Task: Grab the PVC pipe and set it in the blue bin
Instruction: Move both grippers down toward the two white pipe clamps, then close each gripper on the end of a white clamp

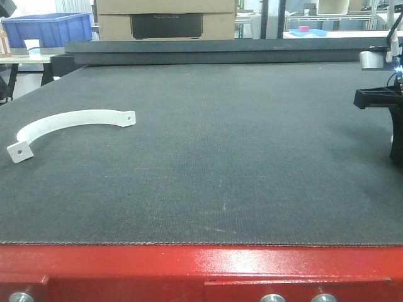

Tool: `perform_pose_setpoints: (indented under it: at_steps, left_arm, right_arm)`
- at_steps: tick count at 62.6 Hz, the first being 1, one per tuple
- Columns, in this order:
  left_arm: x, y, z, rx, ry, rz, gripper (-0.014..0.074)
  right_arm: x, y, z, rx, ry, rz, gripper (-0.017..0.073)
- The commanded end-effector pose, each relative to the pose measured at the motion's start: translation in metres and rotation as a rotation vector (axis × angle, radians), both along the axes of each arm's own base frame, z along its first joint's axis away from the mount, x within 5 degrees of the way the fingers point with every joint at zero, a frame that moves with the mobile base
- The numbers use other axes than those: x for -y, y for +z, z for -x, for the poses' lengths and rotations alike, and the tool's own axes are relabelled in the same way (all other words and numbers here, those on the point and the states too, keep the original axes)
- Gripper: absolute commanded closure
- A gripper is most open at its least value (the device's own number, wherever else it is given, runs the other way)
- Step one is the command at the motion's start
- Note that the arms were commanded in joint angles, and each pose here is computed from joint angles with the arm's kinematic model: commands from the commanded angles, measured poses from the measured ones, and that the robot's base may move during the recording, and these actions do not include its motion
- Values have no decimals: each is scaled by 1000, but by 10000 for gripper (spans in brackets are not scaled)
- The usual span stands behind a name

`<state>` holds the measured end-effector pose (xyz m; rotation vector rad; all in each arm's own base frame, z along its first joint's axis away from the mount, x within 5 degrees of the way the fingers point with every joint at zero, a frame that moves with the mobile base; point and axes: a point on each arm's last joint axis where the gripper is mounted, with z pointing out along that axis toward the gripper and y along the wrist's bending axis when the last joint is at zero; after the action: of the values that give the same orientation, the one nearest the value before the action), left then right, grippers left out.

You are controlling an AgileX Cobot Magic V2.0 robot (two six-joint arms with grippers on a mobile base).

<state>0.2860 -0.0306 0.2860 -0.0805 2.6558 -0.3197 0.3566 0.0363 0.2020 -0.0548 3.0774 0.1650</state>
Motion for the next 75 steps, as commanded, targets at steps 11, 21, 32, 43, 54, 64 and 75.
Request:
perform_pose_setpoints:
  at_steps: [11, 21, 32, 43, 54, 64, 75]
  left_arm:
    - [-8, 28, -16, -7, 31, -81, 705]
    - [-8, 38, -38, -9, 42, -91, 705]
    - [-13, 31, -69, -11, 34, -176, 705]
    - [-14, 10, -91, -43, 27, -210, 705]
    - [-13, -13, -104, -110, 22, -206, 705]
    - [-13, -22, -115, -127, 19, -213, 705]
    - [-14, -37, -121, -157, 13, -228, 699]
  right_arm:
    - [0, 41, 12, 93, 11, -3, 717]
    - [0, 56, 17, 151, 10, -7, 717]
    - [0, 57, 17, 153, 10, -7, 717]
    - [0, 57, 17, 153, 10, -7, 717]
    - [0, 57, 17, 153, 10, -7, 717]
    - [0, 57, 17, 155, 9, -7, 717]
    - [0, 57, 17, 157, 9, -7, 717]
